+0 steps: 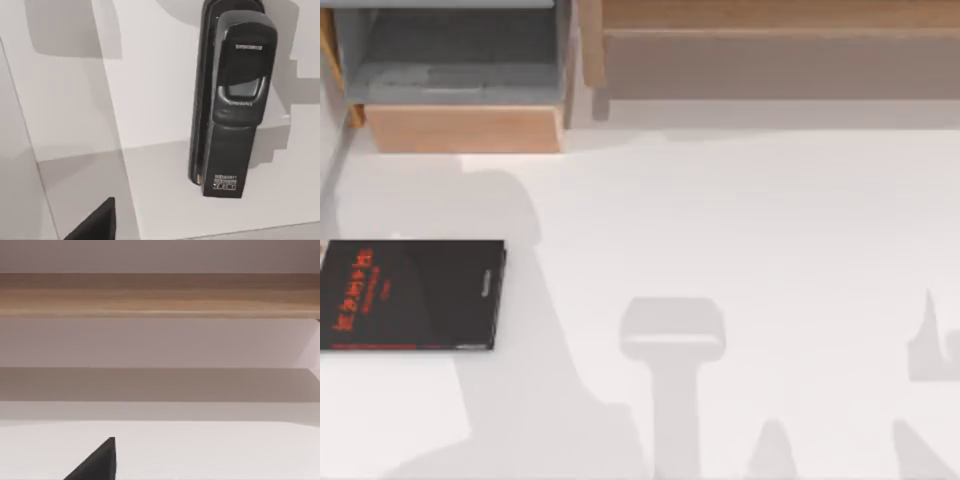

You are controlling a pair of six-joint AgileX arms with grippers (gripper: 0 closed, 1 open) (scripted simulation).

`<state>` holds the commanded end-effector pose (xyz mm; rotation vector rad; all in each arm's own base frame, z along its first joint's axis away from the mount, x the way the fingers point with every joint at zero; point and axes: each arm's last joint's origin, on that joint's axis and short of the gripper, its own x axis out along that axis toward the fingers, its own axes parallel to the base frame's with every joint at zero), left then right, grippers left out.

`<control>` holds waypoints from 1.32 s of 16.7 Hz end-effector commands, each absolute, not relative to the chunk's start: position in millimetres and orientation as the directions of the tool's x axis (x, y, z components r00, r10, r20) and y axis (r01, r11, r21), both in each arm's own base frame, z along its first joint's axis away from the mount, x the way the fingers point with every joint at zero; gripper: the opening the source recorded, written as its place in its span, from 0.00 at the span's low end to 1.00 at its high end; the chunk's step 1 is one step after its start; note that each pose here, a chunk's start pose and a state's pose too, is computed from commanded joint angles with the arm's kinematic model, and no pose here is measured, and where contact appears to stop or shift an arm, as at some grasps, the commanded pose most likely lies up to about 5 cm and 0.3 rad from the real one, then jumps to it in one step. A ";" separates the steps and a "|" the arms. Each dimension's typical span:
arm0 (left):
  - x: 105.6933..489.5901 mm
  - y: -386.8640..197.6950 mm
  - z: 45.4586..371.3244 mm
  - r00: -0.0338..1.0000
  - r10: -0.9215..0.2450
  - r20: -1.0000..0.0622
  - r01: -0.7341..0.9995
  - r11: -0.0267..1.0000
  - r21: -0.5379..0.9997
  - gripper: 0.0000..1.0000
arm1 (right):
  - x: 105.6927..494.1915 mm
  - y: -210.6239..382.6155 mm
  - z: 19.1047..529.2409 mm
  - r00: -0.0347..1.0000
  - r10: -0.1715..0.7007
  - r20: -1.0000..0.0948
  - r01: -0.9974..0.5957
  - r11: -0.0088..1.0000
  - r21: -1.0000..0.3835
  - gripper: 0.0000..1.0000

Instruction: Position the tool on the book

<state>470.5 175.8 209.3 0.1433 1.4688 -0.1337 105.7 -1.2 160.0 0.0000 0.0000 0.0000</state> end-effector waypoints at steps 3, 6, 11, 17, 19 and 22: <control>481.5 177.9 189.6 0.086 -0.017 -0.996 0.201 0.980 0.001 1.00 | 105.7 -1.2 160.0 1.000 0.000 0.000 0.000 1.000 0.000 1.00; 486.2 176.4 184.1 0.097 -0.019 -0.995 0.217 0.976 0.002 1.00 | 105.7 -1.2 160.0 1.000 0.000 0.000 0.000 1.000 0.000 1.00; 486.0 177.8 183.4 0.096 -0.018 -0.995 0.213 0.977 0.003 1.00 | 105.7 -1.2 160.0 1.000 0.000 0.000 0.000 1.000 0.000 1.00; 484.6 178.7 181.5 0.098 -0.019 -0.995 0.217 0.976 0.003 1.00 | 105.7 -1.2 160.0 1.000 0.000 0.000 0.000 1.000 0.000 1.00; 482.9 179.4 178.2 0.096 -0.018 -0.995 0.217 0.976 0.003 1.00 | 105.7 -1.2 160.0 1.000 0.000 0.000 0.000 1.000 0.000 1.00; 481.7 180.5 166.5 0.090 -0.020 -0.996 0.215 0.977 0.000 1.00 | 105.7 -1.2 160.0 1.000 0.000 0.000 0.000 1.000 0.000 1.00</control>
